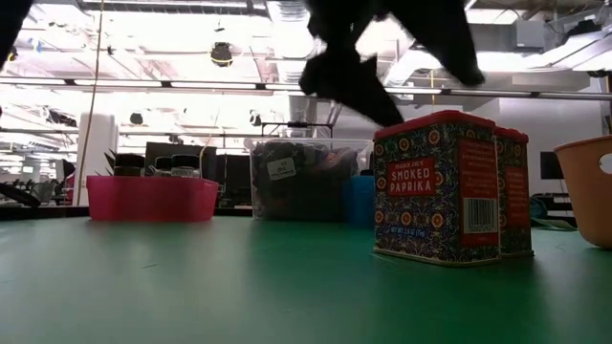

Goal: Sort spices by type
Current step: Put the red seasoning can into the yellow bin

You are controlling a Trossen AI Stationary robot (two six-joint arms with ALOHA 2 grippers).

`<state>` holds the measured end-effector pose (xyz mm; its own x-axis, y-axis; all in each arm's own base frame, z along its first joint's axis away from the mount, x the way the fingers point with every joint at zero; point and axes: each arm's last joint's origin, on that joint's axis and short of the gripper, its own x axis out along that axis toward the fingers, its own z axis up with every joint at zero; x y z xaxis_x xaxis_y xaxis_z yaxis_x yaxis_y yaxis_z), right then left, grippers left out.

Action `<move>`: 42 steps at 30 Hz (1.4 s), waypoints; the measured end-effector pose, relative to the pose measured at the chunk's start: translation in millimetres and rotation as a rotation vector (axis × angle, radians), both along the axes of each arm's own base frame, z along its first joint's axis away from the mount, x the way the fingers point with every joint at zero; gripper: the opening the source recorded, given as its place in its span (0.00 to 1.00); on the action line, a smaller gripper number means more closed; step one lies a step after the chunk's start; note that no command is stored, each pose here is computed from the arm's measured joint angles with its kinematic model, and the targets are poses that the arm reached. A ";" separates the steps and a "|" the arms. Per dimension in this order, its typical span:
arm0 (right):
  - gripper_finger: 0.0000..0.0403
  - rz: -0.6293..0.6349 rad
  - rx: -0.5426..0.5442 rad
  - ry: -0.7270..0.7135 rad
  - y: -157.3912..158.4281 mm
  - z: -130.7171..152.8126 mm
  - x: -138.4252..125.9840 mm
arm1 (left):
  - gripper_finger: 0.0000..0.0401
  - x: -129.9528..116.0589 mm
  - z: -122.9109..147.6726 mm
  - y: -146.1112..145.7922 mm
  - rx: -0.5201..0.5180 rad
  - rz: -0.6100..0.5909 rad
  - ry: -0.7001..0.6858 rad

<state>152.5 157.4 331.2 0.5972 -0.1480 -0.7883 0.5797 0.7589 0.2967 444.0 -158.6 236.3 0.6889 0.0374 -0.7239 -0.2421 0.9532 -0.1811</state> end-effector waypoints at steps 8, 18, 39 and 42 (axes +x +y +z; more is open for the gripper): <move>0.65 -0.009 -0.008 -0.010 -0.6 0.2 0.0 | 0.93 4.5 -13.9 -0.2 -0.132 -0.076 0.074; 0.65 -0.013 -0.017 -0.016 -1.0 0.3 0.0 | 1.00 2.5 -17.1 1.9 -0.078 -0.047 0.095; 0.65 -0.023 0.003 -0.028 0.0 0.7 0.8 | 0.99 -7.3 -5.9 34.1 0.098 -0.053 0.303; 0.65 -0.023 0.006 -0.030 0.3 0.9 1.0 | 0.99 -7.9 -5.2 45.3 0.139 -0.081 0.356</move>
